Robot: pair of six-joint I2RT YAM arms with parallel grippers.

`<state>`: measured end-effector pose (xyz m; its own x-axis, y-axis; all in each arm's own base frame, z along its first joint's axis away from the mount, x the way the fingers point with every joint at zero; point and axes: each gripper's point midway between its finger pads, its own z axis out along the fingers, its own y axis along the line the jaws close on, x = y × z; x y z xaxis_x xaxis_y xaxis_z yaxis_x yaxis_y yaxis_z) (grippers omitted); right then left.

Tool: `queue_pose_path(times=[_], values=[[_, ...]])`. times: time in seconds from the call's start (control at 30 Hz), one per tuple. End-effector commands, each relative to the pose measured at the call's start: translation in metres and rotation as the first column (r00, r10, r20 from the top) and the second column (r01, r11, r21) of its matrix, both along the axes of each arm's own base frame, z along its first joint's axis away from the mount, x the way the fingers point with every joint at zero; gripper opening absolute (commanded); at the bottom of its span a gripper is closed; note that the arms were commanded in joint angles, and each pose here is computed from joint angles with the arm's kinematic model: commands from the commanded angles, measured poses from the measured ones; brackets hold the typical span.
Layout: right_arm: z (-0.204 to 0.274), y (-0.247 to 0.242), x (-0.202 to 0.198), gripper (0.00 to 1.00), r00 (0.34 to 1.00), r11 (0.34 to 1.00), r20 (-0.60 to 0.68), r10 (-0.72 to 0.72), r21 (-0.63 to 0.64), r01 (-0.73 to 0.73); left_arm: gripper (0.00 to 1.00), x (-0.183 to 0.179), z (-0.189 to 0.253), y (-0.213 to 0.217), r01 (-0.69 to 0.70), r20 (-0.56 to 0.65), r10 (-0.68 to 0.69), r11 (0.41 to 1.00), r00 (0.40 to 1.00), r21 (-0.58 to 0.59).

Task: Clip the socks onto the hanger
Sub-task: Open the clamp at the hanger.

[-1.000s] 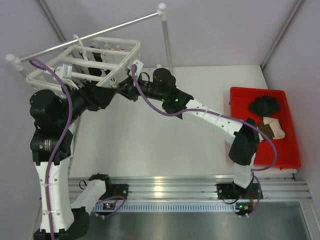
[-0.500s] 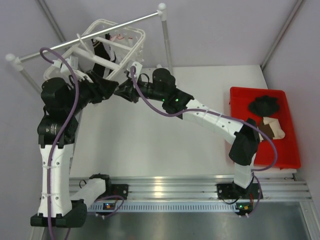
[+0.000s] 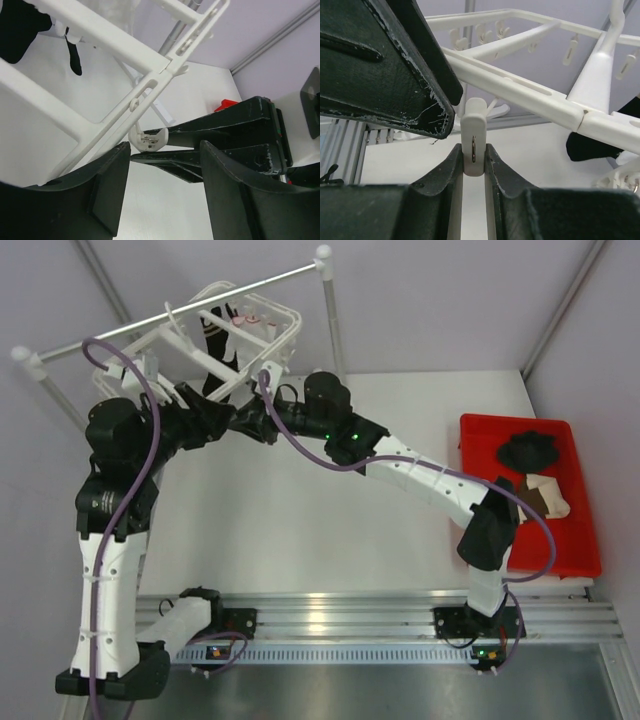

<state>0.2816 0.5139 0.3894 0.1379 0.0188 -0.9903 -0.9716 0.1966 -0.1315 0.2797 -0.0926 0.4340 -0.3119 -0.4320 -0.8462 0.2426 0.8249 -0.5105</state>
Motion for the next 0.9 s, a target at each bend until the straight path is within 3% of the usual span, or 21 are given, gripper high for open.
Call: queue_pose_path(times=[0.0,0.2,0.87], values=[[0.067,-0.006,-0.020,0.00,0.992,0.990,0.115,0.051,0.121,-0.065,0.63,0.007,-0.005,0.034,-0.177,-0.005,0.177,0.982,0.984,0.068],[0.066,-0.004,-0.021,0.00,0.991,0.991,0.115,0.063,0.109,-0.076,0.61,0.011,-0.012,0.034,-0.170,-0.007,0.171,0.982,0.985,0.089],[0.056,0.000,-0.021,0.00,0.991,0.993,0.101,0.082,0.075,-0.090,0.55,0.002,0.028,-0.002,0.015,0.204,-0.002,0.998,0.979,-0.058]])
